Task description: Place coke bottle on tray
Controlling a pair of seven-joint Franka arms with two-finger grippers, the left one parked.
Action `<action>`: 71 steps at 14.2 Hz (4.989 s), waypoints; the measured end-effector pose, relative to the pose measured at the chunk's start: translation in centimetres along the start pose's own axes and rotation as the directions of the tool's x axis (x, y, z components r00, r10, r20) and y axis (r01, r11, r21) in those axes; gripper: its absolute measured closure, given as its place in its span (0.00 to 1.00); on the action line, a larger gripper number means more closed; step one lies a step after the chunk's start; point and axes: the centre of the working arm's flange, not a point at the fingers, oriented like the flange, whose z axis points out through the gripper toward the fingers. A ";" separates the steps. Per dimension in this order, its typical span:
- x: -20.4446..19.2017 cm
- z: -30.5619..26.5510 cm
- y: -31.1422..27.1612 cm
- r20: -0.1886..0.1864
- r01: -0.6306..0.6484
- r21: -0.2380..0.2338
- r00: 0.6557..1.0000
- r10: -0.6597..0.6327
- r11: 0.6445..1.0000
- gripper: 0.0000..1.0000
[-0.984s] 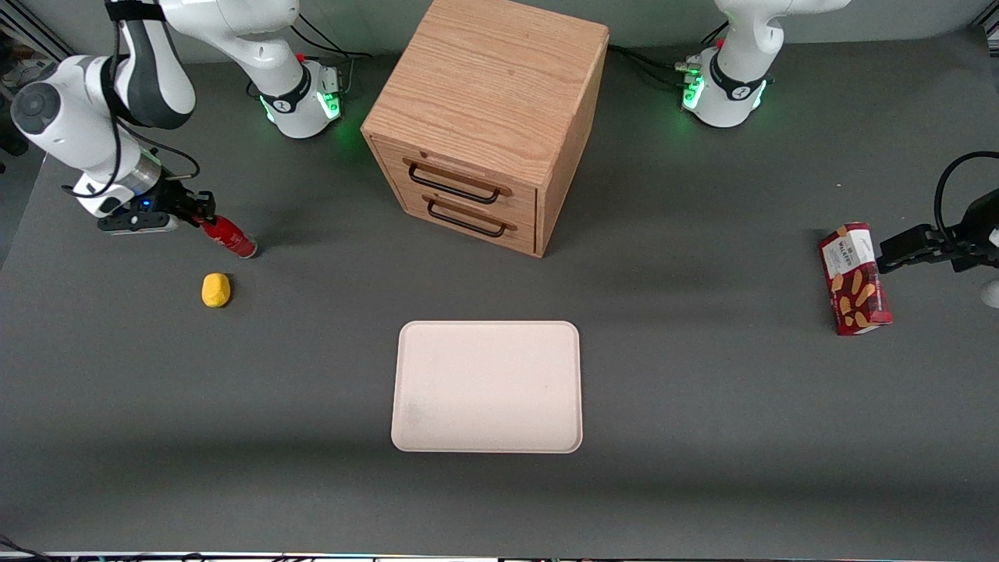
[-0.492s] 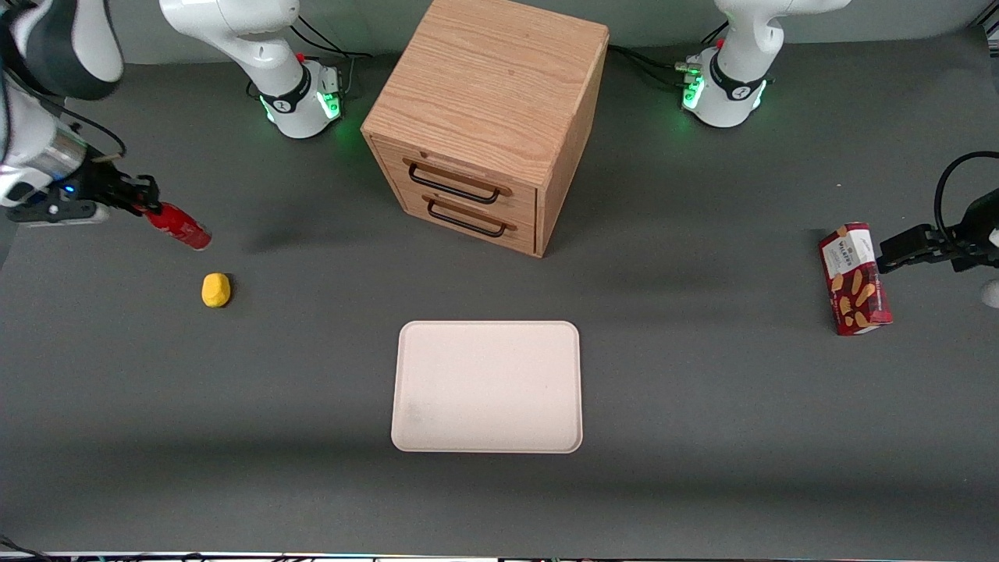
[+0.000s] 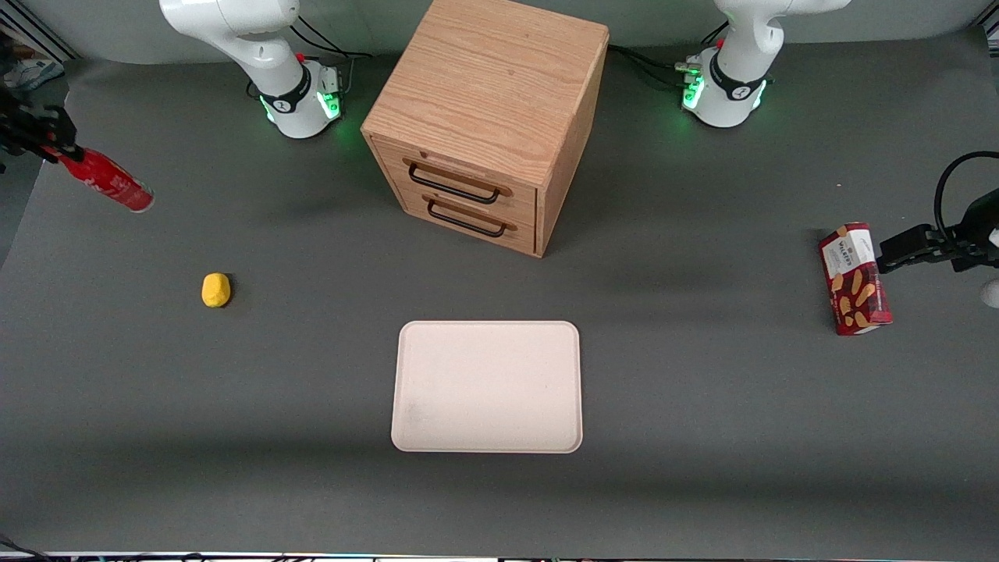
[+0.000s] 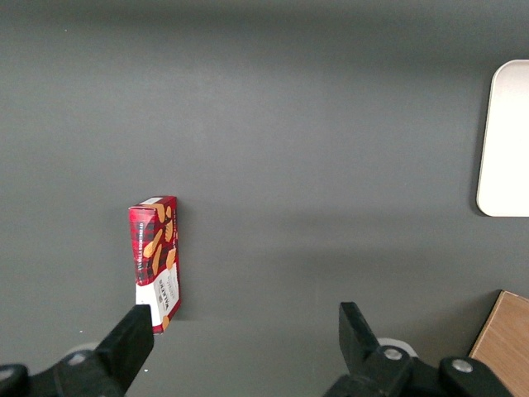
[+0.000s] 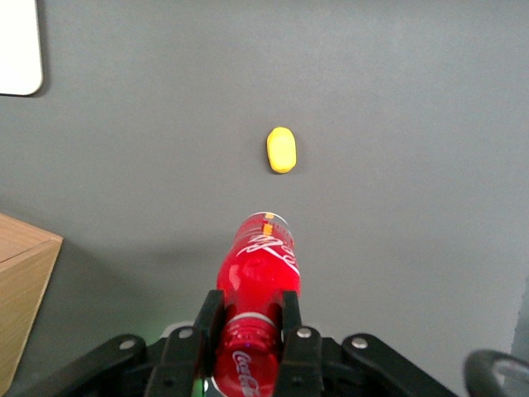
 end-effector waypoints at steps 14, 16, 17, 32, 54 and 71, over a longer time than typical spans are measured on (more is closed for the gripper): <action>18.2 -1.2 -19.9 0.041 0.078 0.045 0.996 -0.080 0.996 0.68; 19.7 0.3 -25.1 0.050 0.026 0.036 0.998 -0.028 0.999 0.68; 20.1 1.0 -27.7 0.050 -0.006 0.032 0.999 0.004 0.999 0.68; 26.1 11.3 -41.0 -0.022 -0.230 0.132 0.972 0.234 0.964 0.68; 30.0 29.2 -41.6 -0.007 -0.255 0.058 0.967 0.255 0.965 0.68; 23.5 13.5 -39.2 0.073 -0.255 -0.016 0.964 0.255 0.967 0.00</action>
